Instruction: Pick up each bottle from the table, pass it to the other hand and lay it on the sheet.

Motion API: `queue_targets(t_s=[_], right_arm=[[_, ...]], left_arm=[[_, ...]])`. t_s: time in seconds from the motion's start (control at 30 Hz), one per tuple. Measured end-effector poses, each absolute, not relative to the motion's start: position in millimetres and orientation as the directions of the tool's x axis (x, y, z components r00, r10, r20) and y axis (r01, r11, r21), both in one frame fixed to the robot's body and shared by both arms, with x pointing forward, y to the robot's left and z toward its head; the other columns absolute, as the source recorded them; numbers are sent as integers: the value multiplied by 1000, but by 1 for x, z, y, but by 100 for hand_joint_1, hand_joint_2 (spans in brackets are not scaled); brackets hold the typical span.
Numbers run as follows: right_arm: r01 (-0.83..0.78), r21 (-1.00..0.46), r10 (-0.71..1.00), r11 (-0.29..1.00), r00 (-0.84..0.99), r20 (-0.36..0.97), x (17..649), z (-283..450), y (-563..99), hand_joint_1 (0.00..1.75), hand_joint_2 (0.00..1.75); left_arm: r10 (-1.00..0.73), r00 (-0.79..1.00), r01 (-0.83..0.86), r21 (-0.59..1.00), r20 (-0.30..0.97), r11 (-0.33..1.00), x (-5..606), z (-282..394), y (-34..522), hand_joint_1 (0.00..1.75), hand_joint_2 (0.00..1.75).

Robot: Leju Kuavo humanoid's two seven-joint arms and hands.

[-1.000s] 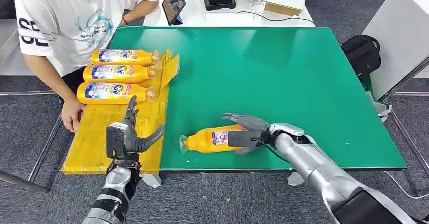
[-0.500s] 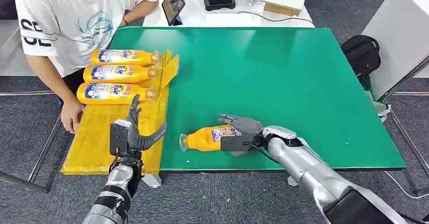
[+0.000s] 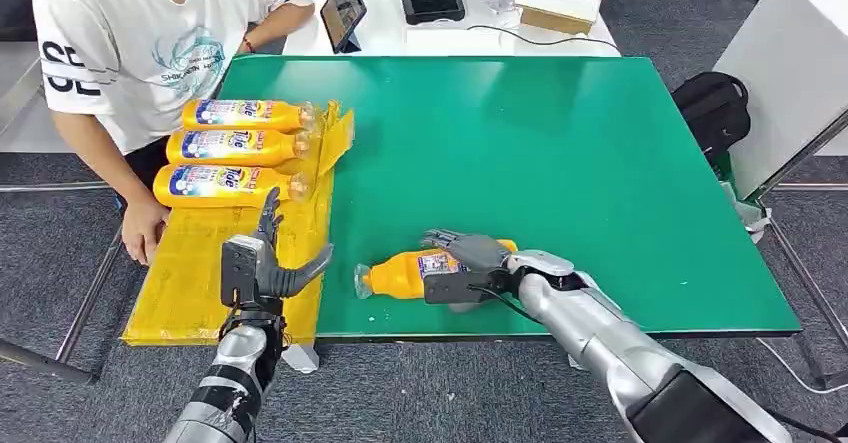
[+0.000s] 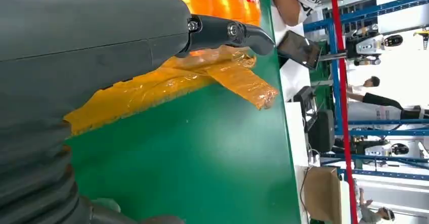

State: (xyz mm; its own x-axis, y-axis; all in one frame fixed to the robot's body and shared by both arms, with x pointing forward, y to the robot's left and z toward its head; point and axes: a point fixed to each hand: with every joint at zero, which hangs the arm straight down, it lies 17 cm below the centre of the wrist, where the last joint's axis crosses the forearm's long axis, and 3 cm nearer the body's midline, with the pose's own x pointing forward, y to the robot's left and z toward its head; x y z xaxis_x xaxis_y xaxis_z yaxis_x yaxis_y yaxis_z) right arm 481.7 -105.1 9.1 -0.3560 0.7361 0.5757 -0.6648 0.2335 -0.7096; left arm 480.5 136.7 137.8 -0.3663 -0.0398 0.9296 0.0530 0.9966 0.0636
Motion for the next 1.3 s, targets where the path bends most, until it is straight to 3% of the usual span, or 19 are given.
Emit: queue_targets(t_s=[0.13,0.2,0.33,0.93,1.1,1.3], right_arm=[[-668,-708,737,230,-355,575,481,8,-105,147,175],[-668,-708,738,229,-355,574,481,7,-105,164,175],[-669,-707,741,228,-352,572,481,6,-106,173,175],[-647,-727,770,229,-337,542,478,-7,-116,175,175],[-471,-754,686,459,-352,637,485,29,-101,175,175],[-212,-621,520,755,-384,763,478,111,-100,175,175]], left_arm=[[-37,-361,51,60,932,997,481,137,137,0,175],[-34,-357,51,56,933,997,481,136,137,0,175],[-34,-354,50,55,935,997,481,135,137,0,175],[-39,-339,35,54,940,998,482,130,140,0,175],[-45,-333,19,55,942,998,474,126,145,0,175],[-62,-339,-23,58,939,998,466,125,159,0,175]])
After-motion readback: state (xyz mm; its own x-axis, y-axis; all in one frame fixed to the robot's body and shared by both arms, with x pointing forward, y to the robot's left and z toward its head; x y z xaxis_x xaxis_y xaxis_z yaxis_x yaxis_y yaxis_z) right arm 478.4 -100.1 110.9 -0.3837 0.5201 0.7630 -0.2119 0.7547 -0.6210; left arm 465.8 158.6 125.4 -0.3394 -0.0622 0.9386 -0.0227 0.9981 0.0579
